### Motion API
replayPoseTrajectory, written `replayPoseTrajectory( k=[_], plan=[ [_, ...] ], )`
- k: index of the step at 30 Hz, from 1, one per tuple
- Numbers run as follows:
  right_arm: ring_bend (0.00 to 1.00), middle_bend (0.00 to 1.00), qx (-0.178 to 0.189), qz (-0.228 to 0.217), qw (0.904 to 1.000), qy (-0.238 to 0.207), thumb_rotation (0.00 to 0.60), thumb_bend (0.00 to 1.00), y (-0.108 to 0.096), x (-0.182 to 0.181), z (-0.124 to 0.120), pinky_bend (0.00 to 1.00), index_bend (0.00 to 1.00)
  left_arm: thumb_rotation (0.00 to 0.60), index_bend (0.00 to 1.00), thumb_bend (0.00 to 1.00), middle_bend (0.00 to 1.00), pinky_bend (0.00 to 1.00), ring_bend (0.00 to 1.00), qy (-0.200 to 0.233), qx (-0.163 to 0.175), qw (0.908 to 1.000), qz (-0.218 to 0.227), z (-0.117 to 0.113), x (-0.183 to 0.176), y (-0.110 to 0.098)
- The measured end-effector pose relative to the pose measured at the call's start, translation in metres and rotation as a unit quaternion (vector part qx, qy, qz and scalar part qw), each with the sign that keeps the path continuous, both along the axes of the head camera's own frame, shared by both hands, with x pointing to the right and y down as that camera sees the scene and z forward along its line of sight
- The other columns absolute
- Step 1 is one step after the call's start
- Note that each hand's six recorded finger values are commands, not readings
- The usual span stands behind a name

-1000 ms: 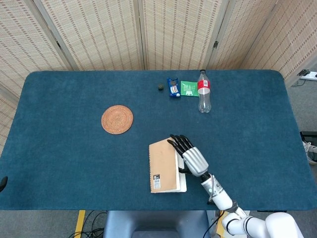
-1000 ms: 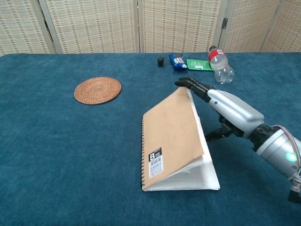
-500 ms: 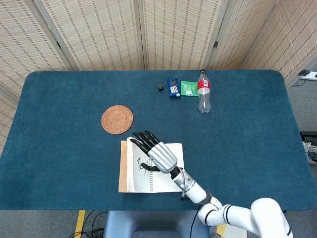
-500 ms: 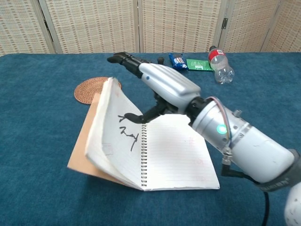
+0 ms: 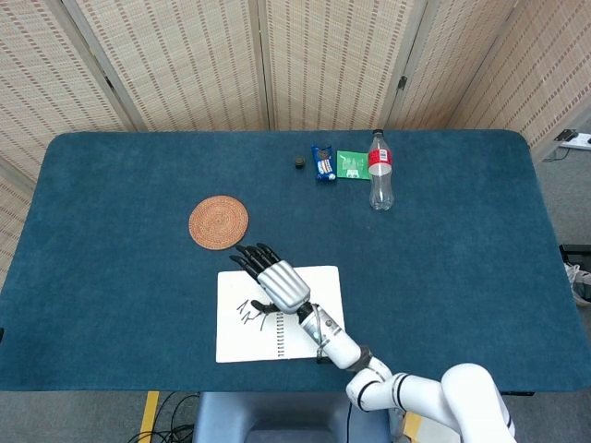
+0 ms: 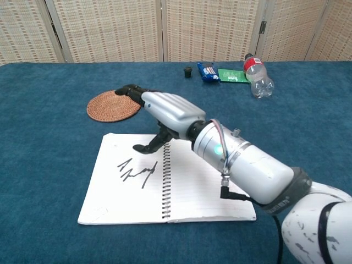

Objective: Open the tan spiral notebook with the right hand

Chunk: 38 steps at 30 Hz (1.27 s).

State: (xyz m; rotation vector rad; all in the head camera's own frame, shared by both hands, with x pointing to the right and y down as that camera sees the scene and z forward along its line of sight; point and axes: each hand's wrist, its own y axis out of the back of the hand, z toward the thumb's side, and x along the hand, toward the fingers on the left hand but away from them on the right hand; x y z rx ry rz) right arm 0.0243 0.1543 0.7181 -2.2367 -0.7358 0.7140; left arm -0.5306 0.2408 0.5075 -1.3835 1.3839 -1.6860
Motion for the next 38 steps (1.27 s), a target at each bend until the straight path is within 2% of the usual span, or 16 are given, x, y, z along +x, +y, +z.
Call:
replayPoseTrajectory(
  k=[7, 10, 12, 17, 23, 26, 29, 38],
  plan=[
    [0.0, 0.0, 0.062, 0.014, 0.9975, 0.031, 0.6, 0.3, -0.018, 0.062, -0.045, 0.0, 0.0, 0.6, 0.14, 0.27, 0.04, 0.14, 0.01, 0.008, -0.037, 0.9985, 0.04, 0.012, 0.013, 0.002],
    [0.0, 0.0, 0.087, 0.027, 0.9933, 0.071, 0.6, 0.3, -0.022, 0.108, -0.069, 0.0, 0.0, 0.6, 0.14, 0.27, 0.04, 0.14, 0.01, 0.007, -0.045, 0.9971, 0.061, 0.017, 0.021, 0.001],
    [0.0, 0.0, 0.096, 0.046, 0.9878, 0.113, 0.6, 0.3, -0.021, 0.151, -0.083, 0.0, 0.0, 0.6, 0.14, 0.27, 0.04, 0.14, 0.01, 0.005, -0.05, 0.9962, 0.071, 0.02, 0.025, 0.001],
    [0.0, 0.0, 0.097, 0.114, 0.9642, 0.219, 0.6, 0.3, -0.003, 0.263, -0.105, 0.0, 0.0, 0.6, 0.14, 0.27, 0.04, 0.14, 0.01, -0.005, -0.068, 0.9931, 0.096, 0.031, 0.037, 0.004],
    [0.0, 0.0, 0.077, 0.159, 0.951, 0.253, 0.6, 0.3, 0.033, 0.331, -0.109, 0.0, 0.0, 0.6, 0.14, 0.27, 0.04, 0.14, 0.01, -0.023, -0.073, 0.9895, 0.123, 0.041, 0.048, 0.006],
    [0.0, 0.0, 0.075, 0.178, 0.9423, 0.273, 0.6, 0.31, 0.05, 0.36, -0.109, 0.0, 0.0, 0.6, 0.14, 0.27, 0.04, 0.14, 0.01, -0.02, -0.085, 0.988, 0.127, 0.048, 0.051, 0.007],
    [0.0, 0.0, 0.084, 0.179, 0.9374, 0.287, 0.6, 0.31, 0.056, 0.371, -0.114, 0.0, 0.0, 0.6, 0.14, 0.27, 0.04, 0.14, 0.01, -0.018, -0.097, 0.9861, 0.134, 0.052, 0.053, 0.008],
    [0.0, 0.0, 0.095, 0.211, 0.9368, 0.263, 0.6, 0.31, 0.054, 0.382, -0.136, 0.0, 0.0, 0.6, 0.14, 0.27, 0.04, 0.14, 0.01, -0.017, -0.097, 0.986, 0.134, 0.052, 0.054, 0.009]
  ],
)
